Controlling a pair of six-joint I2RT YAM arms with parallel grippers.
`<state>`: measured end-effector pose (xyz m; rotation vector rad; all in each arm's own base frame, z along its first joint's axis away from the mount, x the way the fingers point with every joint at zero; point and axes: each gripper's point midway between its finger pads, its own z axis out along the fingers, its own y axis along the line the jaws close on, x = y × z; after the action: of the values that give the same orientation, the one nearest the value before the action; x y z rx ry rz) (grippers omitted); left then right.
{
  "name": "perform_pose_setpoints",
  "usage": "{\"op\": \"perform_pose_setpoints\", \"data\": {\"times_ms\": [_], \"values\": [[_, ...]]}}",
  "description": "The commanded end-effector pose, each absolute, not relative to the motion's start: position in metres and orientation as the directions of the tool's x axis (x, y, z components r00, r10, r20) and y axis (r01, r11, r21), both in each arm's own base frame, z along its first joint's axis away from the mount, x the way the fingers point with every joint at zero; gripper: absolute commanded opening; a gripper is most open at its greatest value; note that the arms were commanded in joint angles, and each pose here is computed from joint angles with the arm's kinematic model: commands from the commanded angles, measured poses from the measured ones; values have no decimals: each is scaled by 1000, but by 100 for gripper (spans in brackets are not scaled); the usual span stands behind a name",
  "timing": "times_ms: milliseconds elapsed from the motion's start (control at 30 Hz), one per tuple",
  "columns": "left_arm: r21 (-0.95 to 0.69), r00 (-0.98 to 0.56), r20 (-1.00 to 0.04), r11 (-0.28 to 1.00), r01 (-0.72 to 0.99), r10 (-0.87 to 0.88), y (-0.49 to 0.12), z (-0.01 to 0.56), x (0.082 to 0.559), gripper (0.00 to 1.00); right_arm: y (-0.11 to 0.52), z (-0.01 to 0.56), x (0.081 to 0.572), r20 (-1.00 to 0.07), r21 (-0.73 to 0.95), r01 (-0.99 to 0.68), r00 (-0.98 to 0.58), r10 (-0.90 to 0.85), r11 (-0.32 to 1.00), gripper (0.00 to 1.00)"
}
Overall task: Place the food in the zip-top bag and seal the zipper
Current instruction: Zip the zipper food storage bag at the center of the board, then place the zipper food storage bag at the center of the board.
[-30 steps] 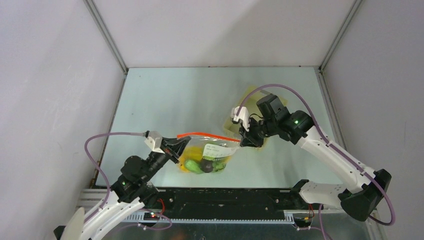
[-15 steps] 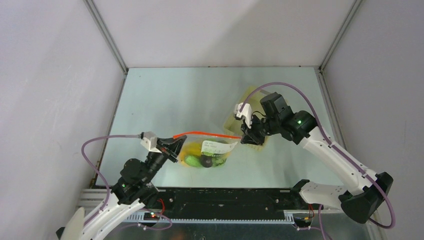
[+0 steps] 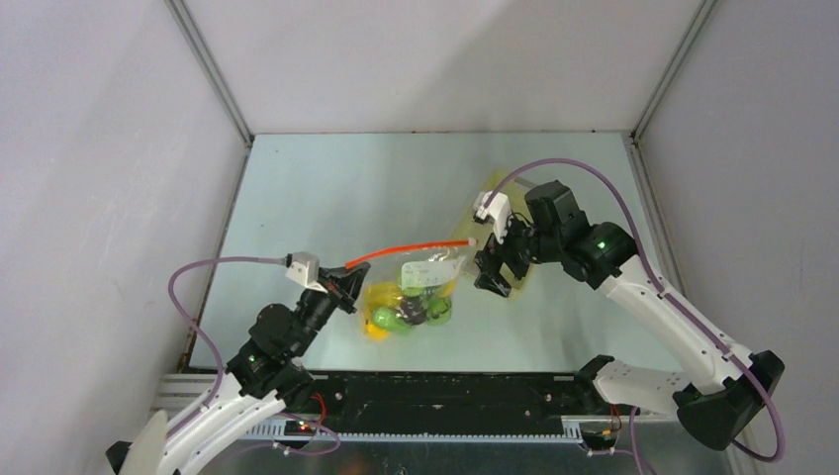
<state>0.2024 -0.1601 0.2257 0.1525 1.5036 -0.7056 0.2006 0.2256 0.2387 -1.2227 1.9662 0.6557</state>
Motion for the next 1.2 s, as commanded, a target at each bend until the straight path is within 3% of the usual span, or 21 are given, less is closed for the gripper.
{"op": "perform_pose_setpoints", "data": {"times_ms": [0,267,500,667,800,867,933,1000,1033,1100,1167], "values": [[-435,-7,-888,835,337,-460,-129,261,222,0,218,263,222,-846,9,-823,-309,-434,568,99],[-459,101,-888,872,-172,-448,-52,236,248,0,170,309,248,-952,-61,-571,-213,-219,819,99],[-352,45,-936,920,-171,-349,-60,237,293,0,164,315,234,-975,-34,-578,-161,-154,816,100],[-312,64,-950,918,-243,-306,-33,254,339,0,157,313,234,-975,-41,-554,-159,-154,832,100],[-265,-11,-961,931,-251,-276,-23,248,384,0,155,310,236,-974,-46,-542,-162,-158,839,99],[-231,-40,-968,939,-256,-249,-20,247,403,8,153,309,237,-974,-49,-531,-162,-158,846,99],[-203,-78,-970,941,-271,-232,-17,246,421,26,150,306,240,-973,-49,-516,-167,-157,855,99],[-181,-122,-967,942,-281,-222,-17,247,435,55,147,305,242,-974,-40,-496,-174,-145,867,99],[-164,-154,-965,943,-288,-215,-16,243,436,87,144,305,243,-975,-25,-476,-181,-126,879,99],[-158,-164,-963,941,-299,-214,-15,251,441,98,138,305,246,-976,8,-437,-199,-87,900,99],[-177,-147,-962,934,-311,-231,-13,262,439,99,131,303,249,-975,50,-389,-218,-39,920,100]]}}
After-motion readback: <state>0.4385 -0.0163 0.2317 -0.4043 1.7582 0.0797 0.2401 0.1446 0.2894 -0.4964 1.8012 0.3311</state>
